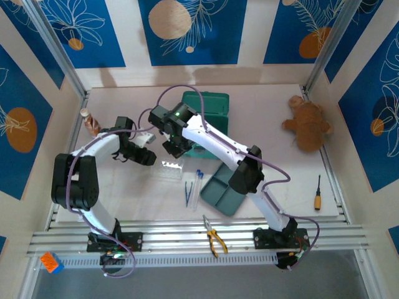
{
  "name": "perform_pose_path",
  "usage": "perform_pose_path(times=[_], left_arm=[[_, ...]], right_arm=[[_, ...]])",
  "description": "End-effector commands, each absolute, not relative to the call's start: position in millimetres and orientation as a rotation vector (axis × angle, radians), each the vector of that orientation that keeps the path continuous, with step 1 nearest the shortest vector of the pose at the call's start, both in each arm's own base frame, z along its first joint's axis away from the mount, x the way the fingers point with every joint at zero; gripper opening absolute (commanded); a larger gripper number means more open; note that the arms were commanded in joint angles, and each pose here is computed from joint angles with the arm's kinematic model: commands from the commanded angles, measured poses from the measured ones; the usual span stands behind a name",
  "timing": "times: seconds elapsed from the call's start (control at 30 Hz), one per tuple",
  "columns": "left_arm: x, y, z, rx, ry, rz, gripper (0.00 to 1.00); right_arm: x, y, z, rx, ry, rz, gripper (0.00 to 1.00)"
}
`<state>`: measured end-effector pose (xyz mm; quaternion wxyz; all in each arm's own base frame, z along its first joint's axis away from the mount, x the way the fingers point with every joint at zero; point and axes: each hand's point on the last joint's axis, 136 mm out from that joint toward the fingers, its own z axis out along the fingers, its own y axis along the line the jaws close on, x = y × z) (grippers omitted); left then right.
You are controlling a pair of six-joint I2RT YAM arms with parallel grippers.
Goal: Organize the chemistry lab equipment
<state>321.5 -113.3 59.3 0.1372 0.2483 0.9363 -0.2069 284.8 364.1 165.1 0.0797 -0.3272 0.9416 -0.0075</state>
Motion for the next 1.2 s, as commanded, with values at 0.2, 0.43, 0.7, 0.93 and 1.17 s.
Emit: perform_pose_path(times=[0.2,0.43,0.7,0.93,1.17], left_arm=[[320.0,-126.4,52.4,0.777,2.714,-0.624,0.5],[322.1,-131.8,49.0,0.808,2.715,-0.61,0.5],[321.7,-138.0,46.3,0.829,2.721,-0.611,0.5],[319.5,-137.5,45.0,0.816,2.732,-0.614,0.5],[315.1,-136.4,44.5,0.805,2.746,-0.619,0.5]], right_arm=[[274.3,367.4,151.0,-1.078,2.832,-0.089,0.21],[273.9,370.2,148.7,-1.082,2.835,-0.065,0.21],[282.9,389.1,146.1,-1.028,2.806,0.029,0.25],[292.3,394.2,146.0,-0.979,2.795,0.054,0.26],[301.5,378.9,172.0,-0.902,2.747,0.036,0.44]])
